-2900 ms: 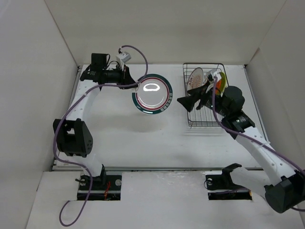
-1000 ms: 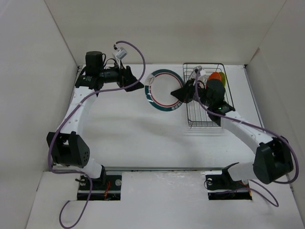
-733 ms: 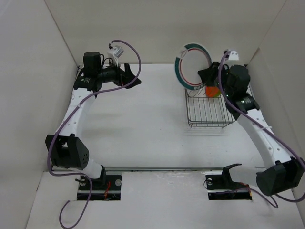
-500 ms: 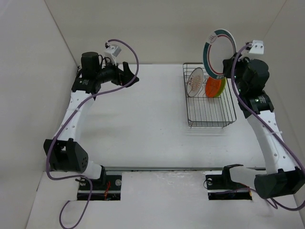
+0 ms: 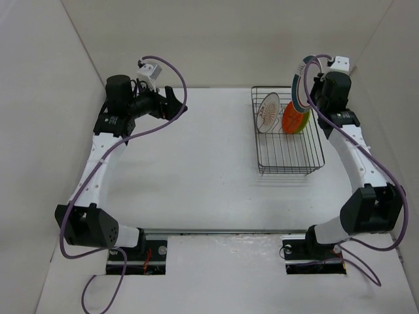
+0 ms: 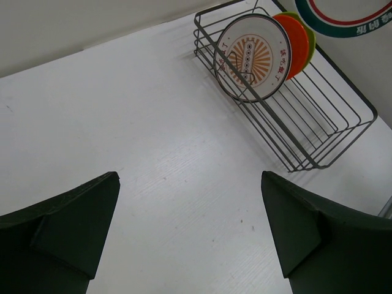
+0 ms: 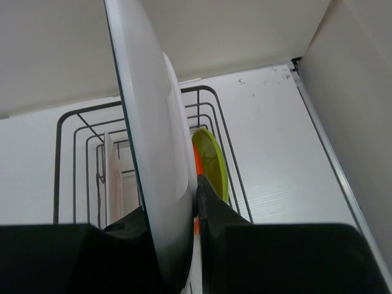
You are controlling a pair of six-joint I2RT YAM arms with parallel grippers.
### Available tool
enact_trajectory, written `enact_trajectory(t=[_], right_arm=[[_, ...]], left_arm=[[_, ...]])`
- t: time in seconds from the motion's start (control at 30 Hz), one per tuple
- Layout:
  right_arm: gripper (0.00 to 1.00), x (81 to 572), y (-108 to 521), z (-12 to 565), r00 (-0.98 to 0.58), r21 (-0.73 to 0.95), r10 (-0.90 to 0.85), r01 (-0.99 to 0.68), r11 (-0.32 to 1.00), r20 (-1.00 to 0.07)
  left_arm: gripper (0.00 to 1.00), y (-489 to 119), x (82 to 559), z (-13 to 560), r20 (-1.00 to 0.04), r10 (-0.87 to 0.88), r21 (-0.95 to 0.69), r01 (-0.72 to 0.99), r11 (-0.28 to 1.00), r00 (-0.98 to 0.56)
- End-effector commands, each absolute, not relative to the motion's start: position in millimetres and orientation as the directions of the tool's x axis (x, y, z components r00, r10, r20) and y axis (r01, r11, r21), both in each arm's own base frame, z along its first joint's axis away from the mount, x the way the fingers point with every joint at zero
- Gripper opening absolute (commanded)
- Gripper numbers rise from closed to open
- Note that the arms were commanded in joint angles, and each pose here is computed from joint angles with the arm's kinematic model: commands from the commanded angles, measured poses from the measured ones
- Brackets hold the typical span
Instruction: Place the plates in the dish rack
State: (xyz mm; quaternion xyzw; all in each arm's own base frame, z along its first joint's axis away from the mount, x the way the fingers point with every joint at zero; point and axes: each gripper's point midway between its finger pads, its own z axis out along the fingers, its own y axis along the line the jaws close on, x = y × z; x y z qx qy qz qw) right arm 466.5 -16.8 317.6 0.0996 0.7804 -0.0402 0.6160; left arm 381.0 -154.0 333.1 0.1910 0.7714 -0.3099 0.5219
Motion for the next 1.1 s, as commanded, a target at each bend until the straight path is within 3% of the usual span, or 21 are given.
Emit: enact_trajectory(t=[0.0,0.43,1.07], right_arm=[[0.00,477.5,-17.0,376.1,-0.042,0.118,0.132,0.235,0.965,-0.990],[0.00,506.3,7.7,294.2,-0.204,0.054,0.111,0.265,0.963,-0.973],[0.00,517.9,13.6,250.5,-0.286,0.002,0.084,0.277,0.961,-0.955]], left_arm=[[1.00,-149.1,377.5,357.1,-0.957,-0.036,-0.217,0.630,0.746,-0.287],[1.00,-147.9,378.5,356.8,-0.957,-0.037,-0.215,0.623,0.752,-0.287],[1.00,-147.6,379.2,346.4,-0.954,-0.028,-0.216,0.622,0.752,-0.298]])
